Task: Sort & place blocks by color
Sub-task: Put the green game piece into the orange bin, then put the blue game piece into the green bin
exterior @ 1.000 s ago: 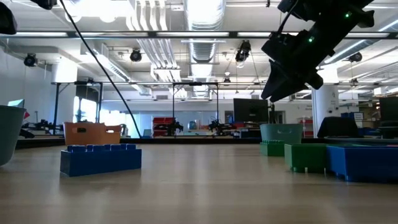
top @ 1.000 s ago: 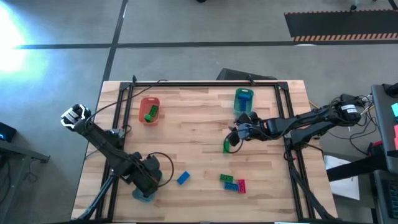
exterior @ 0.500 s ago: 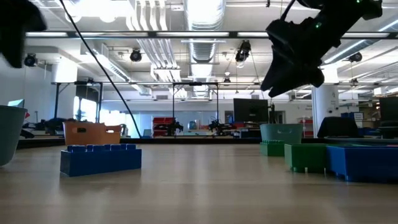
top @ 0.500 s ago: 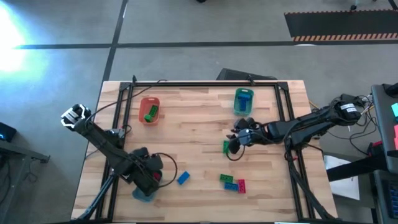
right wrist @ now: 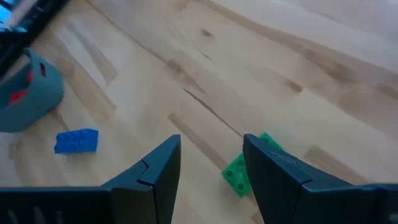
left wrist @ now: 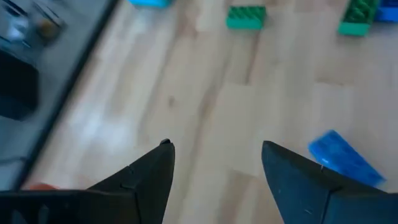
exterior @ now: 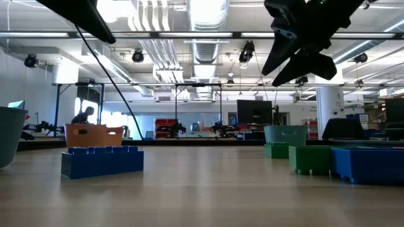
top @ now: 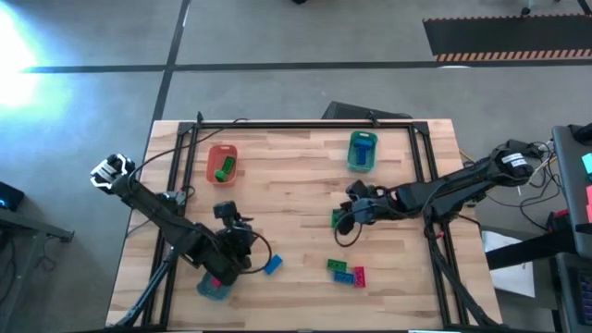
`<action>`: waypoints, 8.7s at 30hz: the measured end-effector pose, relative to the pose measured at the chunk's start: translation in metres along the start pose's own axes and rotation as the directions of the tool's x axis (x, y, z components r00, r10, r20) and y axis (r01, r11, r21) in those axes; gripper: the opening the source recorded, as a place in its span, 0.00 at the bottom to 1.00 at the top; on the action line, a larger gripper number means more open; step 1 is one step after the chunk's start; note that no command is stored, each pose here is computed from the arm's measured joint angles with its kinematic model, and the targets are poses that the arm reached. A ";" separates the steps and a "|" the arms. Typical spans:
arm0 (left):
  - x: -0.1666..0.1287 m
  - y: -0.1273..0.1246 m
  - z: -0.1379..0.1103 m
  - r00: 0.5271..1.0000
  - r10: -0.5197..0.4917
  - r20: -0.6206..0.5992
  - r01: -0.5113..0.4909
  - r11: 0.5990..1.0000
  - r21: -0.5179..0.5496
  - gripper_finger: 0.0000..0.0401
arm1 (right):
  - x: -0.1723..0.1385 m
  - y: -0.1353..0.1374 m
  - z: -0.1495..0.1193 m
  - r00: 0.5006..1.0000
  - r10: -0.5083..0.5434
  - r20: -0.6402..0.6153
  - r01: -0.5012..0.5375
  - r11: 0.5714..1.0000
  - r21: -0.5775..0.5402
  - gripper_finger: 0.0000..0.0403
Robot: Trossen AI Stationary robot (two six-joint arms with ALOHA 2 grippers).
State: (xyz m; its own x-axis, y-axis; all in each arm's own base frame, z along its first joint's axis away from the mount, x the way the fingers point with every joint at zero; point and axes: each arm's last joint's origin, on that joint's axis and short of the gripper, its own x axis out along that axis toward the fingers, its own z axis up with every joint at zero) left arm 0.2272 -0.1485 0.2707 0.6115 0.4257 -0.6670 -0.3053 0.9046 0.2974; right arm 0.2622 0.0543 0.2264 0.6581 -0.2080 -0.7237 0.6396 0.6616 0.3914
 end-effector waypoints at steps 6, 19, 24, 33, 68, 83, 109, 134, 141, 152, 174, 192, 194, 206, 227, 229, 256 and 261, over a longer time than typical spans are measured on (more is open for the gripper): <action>-0.004 0.009 0.005 0.991 0.093 0.093 -0.099 0.992 0.072 0.56 | 0.015 0.012 0.000 0.962 -0.241 -0.128 0.243 0.970 0.005 0.40; -0.008 0.020 0.002 0.983 0.156 0.100 -0.169 0.976 0.139 0.56 | 0.065 0.044 -0.005 0.846 -0.457 -0.276 0.476 0.879 0.005 0.57; -0.007 0.022 -0.002 0.981 0.174 0.080 -0.186 0.967 0.176 0.56 | 0.078 0.048 -0.009 0.833 -0.474 -0.284 0.503 0.864 0.033 0.67; -0.006 0.024 -0.005 0.979 0.192 0.071 -0.203 0.958 0.201 0.56 | 0.092 0.044 -0.023 0.801 -0.506 -0.321 0.557 0.825 0.090 0.80; -0.003 0.016 -0.002 0.985 0.137 0.104 -0.149 0.983 0.112 0.56 | 0.098 0.039 -0.029 0.813 -0.518 -0.267 0.523 0.850 -0.056 0.27; 0.019 -0.007 -0.008 0.973 -0.009 0.229 0.018 0.999 -0.034 0.56 | 0.035 0.060 -0.009 0.922 -0.384 -0.041 0.353 0.881 -0.316 0.27; 0.044 0.004 0.023 0.574 -0.267 0.774 0.416 0.909 0.005 0.56 | -0.001 0.102 -0.036 0.744 0.556 0.371 -0.092 0.635 -0.767 0.27; 0.058 0.008 0.032 0.521 -0.198 0.830 0.368 0.930 -0.009 0.31 | 0.001 0.100 -0.033 0.767 0.493 0.411 0.009 0.632 -0.775 0.44; 0.074 0.021 0.023 0.731 0.023 0.682 0.104 0.984 -0.145 0.31 | -0.009 0.089 -0.026 0.800 0.318 0.509 0.151 0.713 -0.684 0.57; 0.107 0.107 -0.004 0.664 0.726 0.177 -0.654 0.680 -0.332 0.31 | -0.023 0.063 -0.024 0.868 0.130 0.478 0.157 0.843 -0.515 0.64; 0.147 0.216 -0.068 0.733 0.554 -0.394 -0.678 0.542 -0.497 0.58 | -0.012 0.064 -0.032 0.883 0.112 0.455 0.159 0.842 -0.516 0.63; 0.113 0.170 -0.018 0.926 0.354 -0.135 -0.364 0.734 -0.574 0.63 | -0.011 0.058 -0.035 0.904 0.081 0.421 0.188 0.808 -0.559 0.62; 0.102 0.153 -0.007 0.950 0.304 -0.065 -0.287 0.778 -0.559 0.63 | -0.011 0.056 -0.035 0.912 0.074 0.403 0.189 0.796 -0.575 0.62; 0.064 0.016 0.018 0.978 -0.207 0.036 0.206 0.907 -0.367 0.63 | -0.016 0.053 -0.034 0.917 0.059 0.394 0.219 0.750 -0.624 0.61; 0.112 -0.084 0.033 0.831 -0.191 -0.523 -0.073 0.894 -0.442 0.63 | -0.015 0.053 -0.037 0.949 0.101 0.299 0.139 0.716 -0.684 0.63; 0.113 -0.086 0.033 0.837 -0.209 -0.506 -0.056 0.887 -0.458 0.63 | -0.015 0.053 -0.037 0.949 0.101 0.299 0.140 0.716 -0.684 0.63; 0.132 -0.098 0.003 0.843 -0.281 -0.459 0.004 0.856 -0.518 0.34 | -0.014 0.052 -0.038 0.950 0.098 0.298 0.136 0.727 -0.673 0.64; 0.131 -0.094 0.009 0.870 -0.251 -0.425 0.050 0.902 -0.429 0.31 | -0.013 0.049 -0.048 0.953 0.103 0.284 0.122 0.729 -0.673 0.64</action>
State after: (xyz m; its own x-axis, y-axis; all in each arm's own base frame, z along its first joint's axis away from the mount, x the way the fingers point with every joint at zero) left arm 0.3424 -0.1777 0.1620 0.2985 0.1340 -0.9450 -0.5580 0.8278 -0.0588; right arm 0.2657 0.1239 0.2281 0.8063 -0.3347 -0.4877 0.2791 0.9422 -0.1852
